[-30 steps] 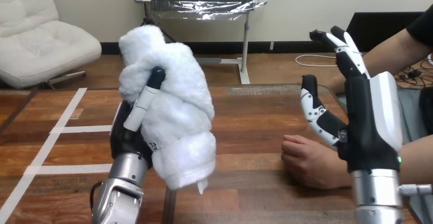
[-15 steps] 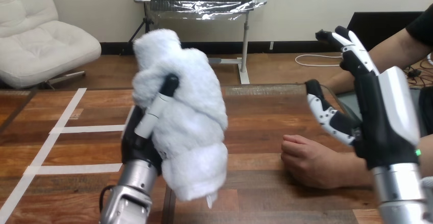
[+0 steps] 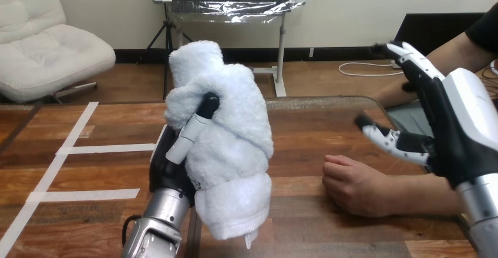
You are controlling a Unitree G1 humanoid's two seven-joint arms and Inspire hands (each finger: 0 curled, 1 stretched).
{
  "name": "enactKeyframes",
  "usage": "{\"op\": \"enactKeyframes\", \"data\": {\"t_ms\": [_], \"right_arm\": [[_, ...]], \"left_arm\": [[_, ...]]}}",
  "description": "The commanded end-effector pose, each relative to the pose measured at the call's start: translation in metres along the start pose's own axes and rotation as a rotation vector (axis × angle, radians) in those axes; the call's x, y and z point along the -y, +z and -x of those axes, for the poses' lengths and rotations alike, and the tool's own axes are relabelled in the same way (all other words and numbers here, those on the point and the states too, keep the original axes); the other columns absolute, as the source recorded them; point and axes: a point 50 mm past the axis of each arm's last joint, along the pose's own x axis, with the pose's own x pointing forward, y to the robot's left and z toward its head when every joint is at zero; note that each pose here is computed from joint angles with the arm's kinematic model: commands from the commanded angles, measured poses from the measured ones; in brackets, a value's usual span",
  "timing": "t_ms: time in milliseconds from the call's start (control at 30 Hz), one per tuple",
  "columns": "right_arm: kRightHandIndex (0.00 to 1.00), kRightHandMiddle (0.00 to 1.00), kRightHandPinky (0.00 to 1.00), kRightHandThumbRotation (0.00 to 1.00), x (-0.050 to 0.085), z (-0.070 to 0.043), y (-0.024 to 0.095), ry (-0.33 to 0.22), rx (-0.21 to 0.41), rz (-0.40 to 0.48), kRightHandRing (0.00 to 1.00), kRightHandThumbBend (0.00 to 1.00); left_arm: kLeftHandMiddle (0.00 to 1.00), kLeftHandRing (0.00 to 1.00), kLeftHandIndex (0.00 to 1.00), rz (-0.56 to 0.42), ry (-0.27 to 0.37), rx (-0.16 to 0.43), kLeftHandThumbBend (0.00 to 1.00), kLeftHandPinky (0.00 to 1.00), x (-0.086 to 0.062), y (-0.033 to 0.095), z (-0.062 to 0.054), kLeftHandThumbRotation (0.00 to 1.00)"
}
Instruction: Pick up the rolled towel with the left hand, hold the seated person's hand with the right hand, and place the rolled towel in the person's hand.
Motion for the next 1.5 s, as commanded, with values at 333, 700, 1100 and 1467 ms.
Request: {"op": "enactKeyframes", "data": {"t_ms": [333,700,1100,1467], "right_arm": [[0.84,0.88,0.72,0.00,0.036,-0.019,-0.002,0.115,-0.031,0.176,0.87,0.87],[0.86,0.88,0.76,0.00,0.042,-0.026,-0.010,0.281,-0.116,0.300,0.88,0.90],[0.87,0.90,0.80,0.00,0.045,-0.036,-0.019,0.435,-0.190,0.394,0.90,0.90],[0.87,0.91,0.83,0.00,0.044,-0.046,-0.030,0.546,-0.243,0.460,0.92,0.89]], "left_arm": [[0.42,0.35,0.49,0.093,-0.128,0.123,0.76,0.28,0.041,-0.002,-0.021,0.00],[0.41,0.35,0.49,0.082,-0.125,0.120,0.77,0.28,0.043,-0.003,-0.020,0.00],[0.41,0.35,0.49,0.085,-0.130,0.122,0.77,0.28,0.043,-0.003,-0.019,0.00],[0.41,0.35,0.49,0.091,-0.129,0.125,0.77,0.29,0.042,-0.003,-0.018,0.00]]}}
